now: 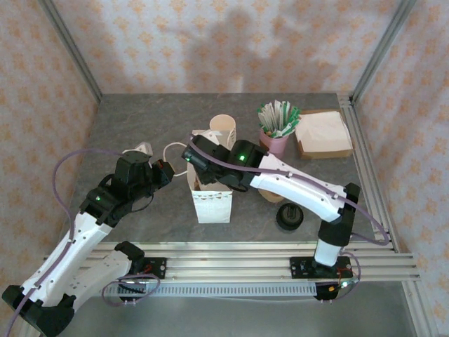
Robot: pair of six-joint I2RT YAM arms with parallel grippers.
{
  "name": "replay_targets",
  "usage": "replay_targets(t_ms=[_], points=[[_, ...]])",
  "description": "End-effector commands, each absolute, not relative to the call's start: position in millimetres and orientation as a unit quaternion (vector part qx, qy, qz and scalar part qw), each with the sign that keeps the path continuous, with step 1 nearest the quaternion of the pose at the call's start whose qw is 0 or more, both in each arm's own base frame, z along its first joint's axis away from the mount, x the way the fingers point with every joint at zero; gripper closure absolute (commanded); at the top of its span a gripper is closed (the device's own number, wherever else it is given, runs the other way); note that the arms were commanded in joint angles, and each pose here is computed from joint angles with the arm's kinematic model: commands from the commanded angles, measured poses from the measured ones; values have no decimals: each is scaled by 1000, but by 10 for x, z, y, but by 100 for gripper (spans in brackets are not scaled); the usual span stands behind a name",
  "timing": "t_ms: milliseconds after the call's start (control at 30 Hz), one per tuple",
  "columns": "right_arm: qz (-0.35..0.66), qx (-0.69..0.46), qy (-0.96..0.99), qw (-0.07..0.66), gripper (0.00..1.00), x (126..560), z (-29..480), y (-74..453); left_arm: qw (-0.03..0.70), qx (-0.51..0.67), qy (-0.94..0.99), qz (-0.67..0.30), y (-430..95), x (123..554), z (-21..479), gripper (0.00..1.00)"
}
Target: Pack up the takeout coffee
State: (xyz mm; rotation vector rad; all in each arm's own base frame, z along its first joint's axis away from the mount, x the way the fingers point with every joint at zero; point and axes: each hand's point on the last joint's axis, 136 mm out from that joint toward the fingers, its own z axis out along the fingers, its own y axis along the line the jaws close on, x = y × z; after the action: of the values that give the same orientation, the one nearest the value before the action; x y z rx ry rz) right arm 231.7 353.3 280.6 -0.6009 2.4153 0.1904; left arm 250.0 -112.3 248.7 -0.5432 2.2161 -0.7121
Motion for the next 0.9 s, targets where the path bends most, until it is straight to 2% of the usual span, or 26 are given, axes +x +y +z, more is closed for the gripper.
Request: replay_targets(t_ms=[0,67,133,233,300,333,433,600,867], points=[[92,-225,920,309,48,2298,2749,3624,377,-207,861,-272,-1097,2481,2565,100],[92,-228,920,305,50,2303,2719,3641,377,-207,861,-273,-1103,2483,2568,100],[93,-228,920,304,58,2311,2704,3655,377,-207,861,-273,-1102,2480,2568,100],[105,-235,918,301,76,2309,2718,3724,377,-207,861,-273,-1097,2478,2568,100],[110,-240,916,302,95,2317,2746,3765,377,-207,861,-272,-1096,2478,2567,100],[108,-241,915,305,100,2325,2760,3772,377,-206,861,-273,-1100,2477,2568,100],[82,-236,909,334,100,2446,2843,3720,376,-207,861,-274,-1098,2473,2568,100],[-30,-221,878,423,100,2852,2983,3580,378,-206,860,-274,-1103,2479,2559,100],[-69,-205,903,372,100,3215,2424,3536,391,-210,856,-266,-1065,2519,2584,100]])
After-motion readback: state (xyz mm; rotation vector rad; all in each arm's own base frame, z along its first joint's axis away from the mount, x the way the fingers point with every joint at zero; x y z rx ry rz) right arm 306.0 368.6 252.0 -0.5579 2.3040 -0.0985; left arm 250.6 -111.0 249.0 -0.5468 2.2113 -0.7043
